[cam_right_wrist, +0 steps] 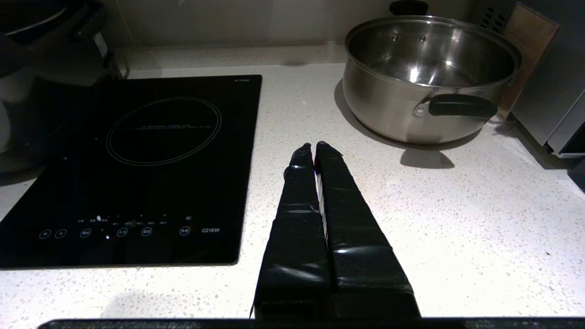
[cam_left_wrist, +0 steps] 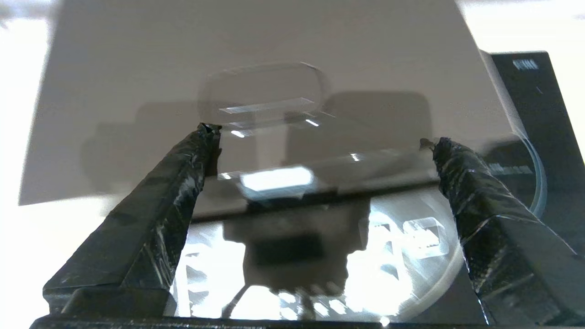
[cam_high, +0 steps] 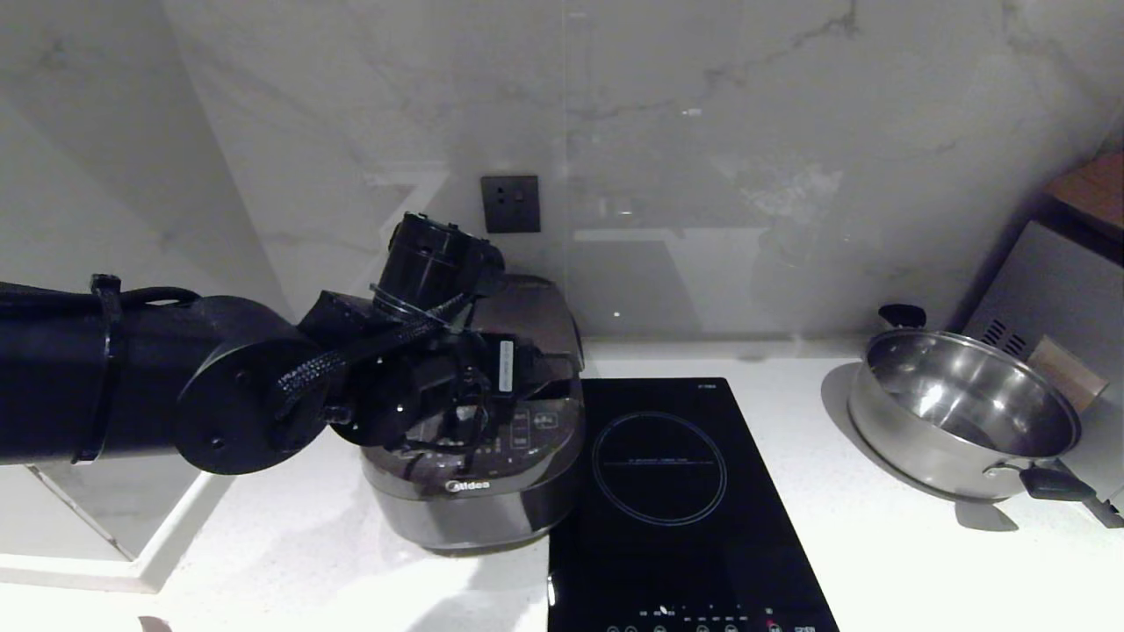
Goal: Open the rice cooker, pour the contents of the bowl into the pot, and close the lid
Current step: Close the rice cooker
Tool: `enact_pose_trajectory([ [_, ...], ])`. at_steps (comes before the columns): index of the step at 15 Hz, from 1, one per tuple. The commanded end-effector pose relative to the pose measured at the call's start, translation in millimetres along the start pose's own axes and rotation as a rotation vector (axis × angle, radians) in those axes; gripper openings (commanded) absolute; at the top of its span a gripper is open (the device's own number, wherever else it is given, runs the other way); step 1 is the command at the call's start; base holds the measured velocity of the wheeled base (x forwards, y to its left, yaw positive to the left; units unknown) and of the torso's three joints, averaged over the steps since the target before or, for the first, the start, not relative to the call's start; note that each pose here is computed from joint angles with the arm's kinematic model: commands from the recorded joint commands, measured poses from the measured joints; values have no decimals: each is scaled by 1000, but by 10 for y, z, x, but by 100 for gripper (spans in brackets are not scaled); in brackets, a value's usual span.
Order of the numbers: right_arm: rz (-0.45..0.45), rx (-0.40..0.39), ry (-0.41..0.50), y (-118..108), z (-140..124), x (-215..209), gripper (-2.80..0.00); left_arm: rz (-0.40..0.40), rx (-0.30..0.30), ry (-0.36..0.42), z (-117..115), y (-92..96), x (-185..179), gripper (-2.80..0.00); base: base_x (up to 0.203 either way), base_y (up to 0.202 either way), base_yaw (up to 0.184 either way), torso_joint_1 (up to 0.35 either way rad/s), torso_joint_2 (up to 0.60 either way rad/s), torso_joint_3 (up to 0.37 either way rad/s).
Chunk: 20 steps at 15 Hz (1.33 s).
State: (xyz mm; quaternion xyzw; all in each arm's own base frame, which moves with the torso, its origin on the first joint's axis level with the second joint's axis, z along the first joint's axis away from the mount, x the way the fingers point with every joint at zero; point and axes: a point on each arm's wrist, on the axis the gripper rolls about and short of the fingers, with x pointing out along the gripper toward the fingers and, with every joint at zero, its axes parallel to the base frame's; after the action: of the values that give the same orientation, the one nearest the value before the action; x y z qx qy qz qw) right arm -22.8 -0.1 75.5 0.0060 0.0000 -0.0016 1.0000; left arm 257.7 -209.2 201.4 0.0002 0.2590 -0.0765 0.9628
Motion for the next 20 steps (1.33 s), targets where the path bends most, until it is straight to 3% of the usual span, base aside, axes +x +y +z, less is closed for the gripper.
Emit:
enact_pose_trajectory([
  [1, 0, 0, 0, 0, 0, 0, -280, -4, 6, 12, -35, -45, 6, 0, 0, 0, 0, 0, 0, 0],
  [5, 0, 0, 0, 0, 0, 0, -280, 73, -6, 39, -54, 123, 201, 0, 0, 0, 0, 0, 0, 0],
  [10, 0, 0, 0, 0, 0, 0, -280, 127, 8, 98, -185, 198, 448, 0, 0, 0, 0, 0, 0, 0],
  [20, 0, 0, 0, 0, 0, 0, -280, 131, 61, 176, -429, 167, 511, 0, 0, 0, 0, 0, 0, 0],
])
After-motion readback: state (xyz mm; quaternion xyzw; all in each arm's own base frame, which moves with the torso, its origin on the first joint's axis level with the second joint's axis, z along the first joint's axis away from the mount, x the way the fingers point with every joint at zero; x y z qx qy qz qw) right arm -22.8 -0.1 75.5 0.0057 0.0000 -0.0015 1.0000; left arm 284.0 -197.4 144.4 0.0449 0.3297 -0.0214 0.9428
